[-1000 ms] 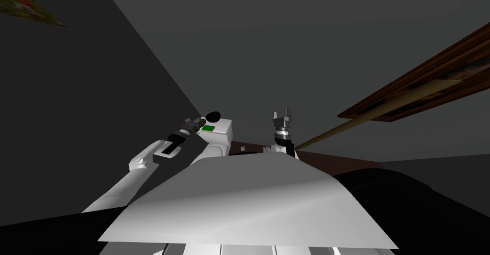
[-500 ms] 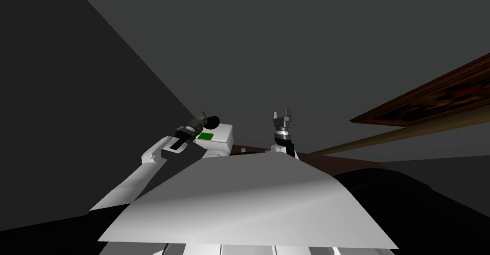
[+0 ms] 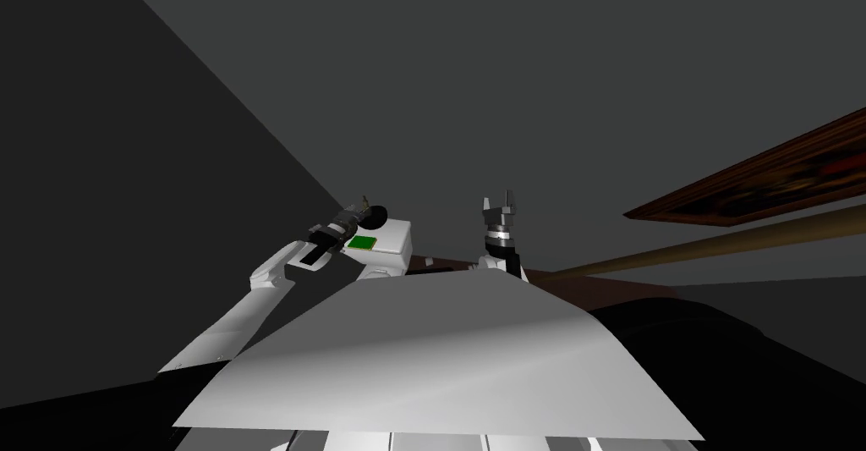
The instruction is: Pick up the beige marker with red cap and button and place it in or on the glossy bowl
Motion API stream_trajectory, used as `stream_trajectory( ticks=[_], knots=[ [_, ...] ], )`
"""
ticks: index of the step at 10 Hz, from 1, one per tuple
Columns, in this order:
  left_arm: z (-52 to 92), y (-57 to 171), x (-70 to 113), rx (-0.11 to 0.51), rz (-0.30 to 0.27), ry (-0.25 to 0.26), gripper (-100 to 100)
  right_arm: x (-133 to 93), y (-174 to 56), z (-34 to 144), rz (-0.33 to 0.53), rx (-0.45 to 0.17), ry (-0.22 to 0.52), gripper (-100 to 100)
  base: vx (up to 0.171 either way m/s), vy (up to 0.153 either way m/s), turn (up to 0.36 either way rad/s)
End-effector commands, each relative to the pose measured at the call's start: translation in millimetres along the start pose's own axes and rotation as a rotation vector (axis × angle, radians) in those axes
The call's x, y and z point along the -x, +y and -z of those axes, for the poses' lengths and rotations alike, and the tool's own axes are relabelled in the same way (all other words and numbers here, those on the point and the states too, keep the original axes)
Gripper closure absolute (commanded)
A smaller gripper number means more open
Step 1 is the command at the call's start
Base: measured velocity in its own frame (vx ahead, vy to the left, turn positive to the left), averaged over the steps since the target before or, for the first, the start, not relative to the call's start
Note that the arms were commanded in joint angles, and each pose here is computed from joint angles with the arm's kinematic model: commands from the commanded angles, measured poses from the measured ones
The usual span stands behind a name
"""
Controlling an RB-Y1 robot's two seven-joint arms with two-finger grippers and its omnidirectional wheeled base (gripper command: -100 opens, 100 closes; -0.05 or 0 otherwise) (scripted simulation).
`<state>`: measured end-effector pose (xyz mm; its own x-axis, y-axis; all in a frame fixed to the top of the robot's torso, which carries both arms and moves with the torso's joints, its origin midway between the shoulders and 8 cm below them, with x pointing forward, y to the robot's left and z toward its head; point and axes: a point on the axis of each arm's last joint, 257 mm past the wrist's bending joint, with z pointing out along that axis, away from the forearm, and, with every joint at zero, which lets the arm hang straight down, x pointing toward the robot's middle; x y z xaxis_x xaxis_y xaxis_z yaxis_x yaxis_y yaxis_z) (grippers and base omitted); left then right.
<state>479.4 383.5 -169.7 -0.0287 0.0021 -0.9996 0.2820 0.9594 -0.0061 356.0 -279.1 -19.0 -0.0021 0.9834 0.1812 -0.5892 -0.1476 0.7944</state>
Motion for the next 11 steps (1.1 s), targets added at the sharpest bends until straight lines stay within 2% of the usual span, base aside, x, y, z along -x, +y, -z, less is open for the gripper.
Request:
stream_trajectory(
  ticks=[1, 2, 10, 11],
  knots=[
    [0.0, 0, 0.0, 0.0, 0.0, 0.0, 0, 0, 0, 0.0, 0.0, 0.0, 0.0, 0, 0.0, 0.0, 0.0],
    [0.5, 4, 11.8, -0.002, -0.001, -0.002, -100, 0, 0, 0.0, 0.0, 0.0, 0.0, 0, -0.002, -0.016, 0.025],
    [0.7, 15, 59.0, -0.016, -0.003, -0.007, -100, 0, 0, 0.0, 0.0, 0.0, 0.0, 0, -0.004, -0.024, 0.02],
    [0.1, 14, 55.6, -0.016, -0.005, -0.007, -100, 0, 0, 0.0, 0.0, 0.0, 0.0, 0, -0.001, -0.012, 0.003]
  ],
)
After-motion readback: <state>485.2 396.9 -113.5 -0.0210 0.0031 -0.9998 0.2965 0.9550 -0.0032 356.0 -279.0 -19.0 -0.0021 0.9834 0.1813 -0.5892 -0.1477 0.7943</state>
